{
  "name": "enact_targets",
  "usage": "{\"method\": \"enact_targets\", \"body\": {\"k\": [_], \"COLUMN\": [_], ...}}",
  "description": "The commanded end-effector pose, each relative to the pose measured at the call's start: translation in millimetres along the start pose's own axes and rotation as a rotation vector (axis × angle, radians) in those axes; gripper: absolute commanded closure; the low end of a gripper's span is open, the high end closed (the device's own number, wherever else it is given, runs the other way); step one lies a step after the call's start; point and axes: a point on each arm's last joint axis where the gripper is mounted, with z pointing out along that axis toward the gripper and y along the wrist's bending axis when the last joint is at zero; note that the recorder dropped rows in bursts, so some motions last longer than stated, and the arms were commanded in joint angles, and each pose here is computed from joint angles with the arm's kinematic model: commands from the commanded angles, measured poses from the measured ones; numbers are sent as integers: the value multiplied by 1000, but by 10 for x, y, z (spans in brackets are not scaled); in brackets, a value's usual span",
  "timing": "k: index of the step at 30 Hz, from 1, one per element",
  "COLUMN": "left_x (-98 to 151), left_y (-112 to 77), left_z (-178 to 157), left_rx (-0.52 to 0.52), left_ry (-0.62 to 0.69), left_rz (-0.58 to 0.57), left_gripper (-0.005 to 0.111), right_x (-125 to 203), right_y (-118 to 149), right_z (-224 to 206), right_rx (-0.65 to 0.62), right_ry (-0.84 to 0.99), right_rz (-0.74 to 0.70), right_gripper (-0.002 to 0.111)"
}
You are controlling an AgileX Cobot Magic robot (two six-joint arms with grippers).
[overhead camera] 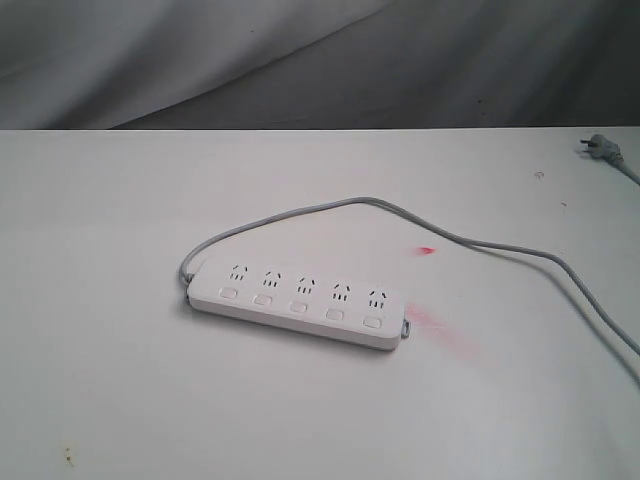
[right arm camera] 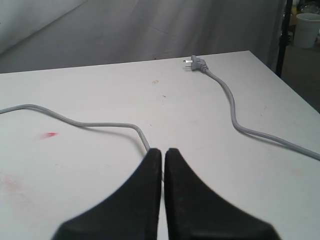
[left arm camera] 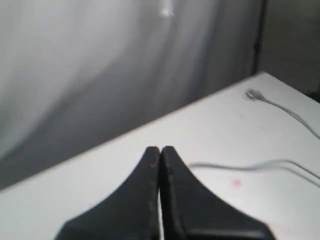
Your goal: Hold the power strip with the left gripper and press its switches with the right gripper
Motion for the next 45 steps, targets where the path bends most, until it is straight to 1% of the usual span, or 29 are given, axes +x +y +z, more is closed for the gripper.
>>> {"method": "enact_targets", "body": {"k": [1, 2, 3, 4, 5, 7, 8, 11, 14, 16, 21, 27, 30, 32, 37, 41, 45], "left_x": [-156, -162, -160, -144, -137, -110, -94, -54, -12, 16, 61, 72, 145, 234, 549, 818, 1061], "left_y": [-102, -157, -188, -245, -269, -330, -368, -435, -484, -489, -435, -377, -305, -263, -149, -66, -17], "left_z": [-702, -871, -949, -1091, -1155, -1318, -1417, -1540, -1618, -1622, -1600, -1600, -1496, -1381, -1026, -740, -537], "left_rx": [-221, -242, -245, -247, -245, -226, -205, -167, -158, -168, -250, -329, -381, -391, -407, -417, -426], "left_ry": [-369, -436, -460, -494, -509, -552, -584, -604, -596, -569, -508, -490, -442, -400, -319, -321, -340], "left_rz": [75, 86, 85, 65, 39, -70, -157, -247, -246, -233, -163, -98, -62, -61, -60, -52, -35], "left_gripper": [107, 107, 107, 107, 107, 107, 107, 107, 107, 107, 107, 107, 107, 107, 107, 107, 107], "right_x": [1, 1, 1, 1, 1, 1, 1, 1, 1, 1, 1, 1, 1, 1, 1, 1, 1], "right_y": [-3, -3, -3, -3, -3, -3, -3, -3, -3, -3, -3, -3, -3, -3, -3, -3, -3], "right_z": [0, 0, 0, 0, 0, 0, 0, 0, 0, 0, 0, 0, 0, 0, 0, 0, 0], "right_rx": [6, 6, 6, 6, 6, 6, 6, 6, 6, 6, 6, 6, 6, 6, 6, 6, 6], "right_ry": [-11, -11, -11, -11, -11, -11, -11, -11, -11, -11, -11, -11, -11, -11, -11, -11, -11], "right_rz": [-1, -1, -1, -1, -1, -1, -1, -1, -1, -1, -1, -1, -1, -1, -1, -1, -1], "right_gripper": [106, 106, 106, 106, 106, 106, 106, 106, 106, 106, 106, 106, 106, 106, 106, 106, 106]}}
